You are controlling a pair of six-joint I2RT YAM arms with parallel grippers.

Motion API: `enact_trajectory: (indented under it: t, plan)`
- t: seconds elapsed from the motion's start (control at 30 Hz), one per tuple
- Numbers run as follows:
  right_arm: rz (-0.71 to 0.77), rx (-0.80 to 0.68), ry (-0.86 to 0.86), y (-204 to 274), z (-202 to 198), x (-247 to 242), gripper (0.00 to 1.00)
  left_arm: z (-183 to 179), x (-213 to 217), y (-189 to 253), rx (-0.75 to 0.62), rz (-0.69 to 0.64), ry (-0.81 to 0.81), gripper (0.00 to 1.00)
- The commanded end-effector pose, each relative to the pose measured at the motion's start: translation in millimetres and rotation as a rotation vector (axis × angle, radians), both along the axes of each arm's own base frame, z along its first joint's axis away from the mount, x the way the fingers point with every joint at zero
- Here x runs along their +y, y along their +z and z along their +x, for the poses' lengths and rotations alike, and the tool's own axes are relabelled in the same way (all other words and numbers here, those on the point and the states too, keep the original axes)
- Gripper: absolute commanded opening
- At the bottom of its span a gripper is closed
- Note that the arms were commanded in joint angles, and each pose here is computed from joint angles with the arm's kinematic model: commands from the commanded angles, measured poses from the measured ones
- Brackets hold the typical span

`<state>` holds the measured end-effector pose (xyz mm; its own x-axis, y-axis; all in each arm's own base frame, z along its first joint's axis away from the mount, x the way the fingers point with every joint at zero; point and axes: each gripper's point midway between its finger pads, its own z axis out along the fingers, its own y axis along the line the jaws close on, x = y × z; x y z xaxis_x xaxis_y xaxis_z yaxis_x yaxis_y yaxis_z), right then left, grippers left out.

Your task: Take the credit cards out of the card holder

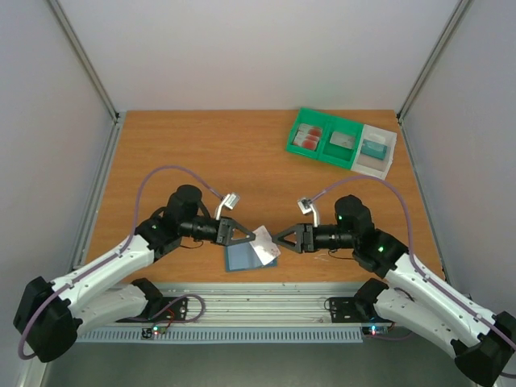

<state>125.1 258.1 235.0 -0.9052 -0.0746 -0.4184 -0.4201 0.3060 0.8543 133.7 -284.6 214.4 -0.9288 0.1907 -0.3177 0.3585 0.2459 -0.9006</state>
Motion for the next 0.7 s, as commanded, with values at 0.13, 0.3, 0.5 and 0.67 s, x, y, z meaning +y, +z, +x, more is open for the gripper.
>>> enact_trajectory:
  t: [0.13,0.3,0.5,0.67]
  plan:
    - [0.103,0.089,-0.267,13.7,29.0,-12.4,0.62,47.7,0.9,44.3,-0.107,-0.128,0.29,0.0]
    - [0.156,0.093,-0.327,24.2,37.5,-14.8,0.63,66.1,12.1,63.2,-0.149,-0.176,0.437,0.01]
    - [0.211,0.109,-0.33,36.3,45.9,-3.7,0.52,76.2,17.4,78.3,-0.128,-0.246,0.518,0.0]
    - [0.232,0.104,-0.328,43.4,52.3,3.9,0.38,78.7,15.2,81.6,-0.107,-0.271,0.522,0.0]
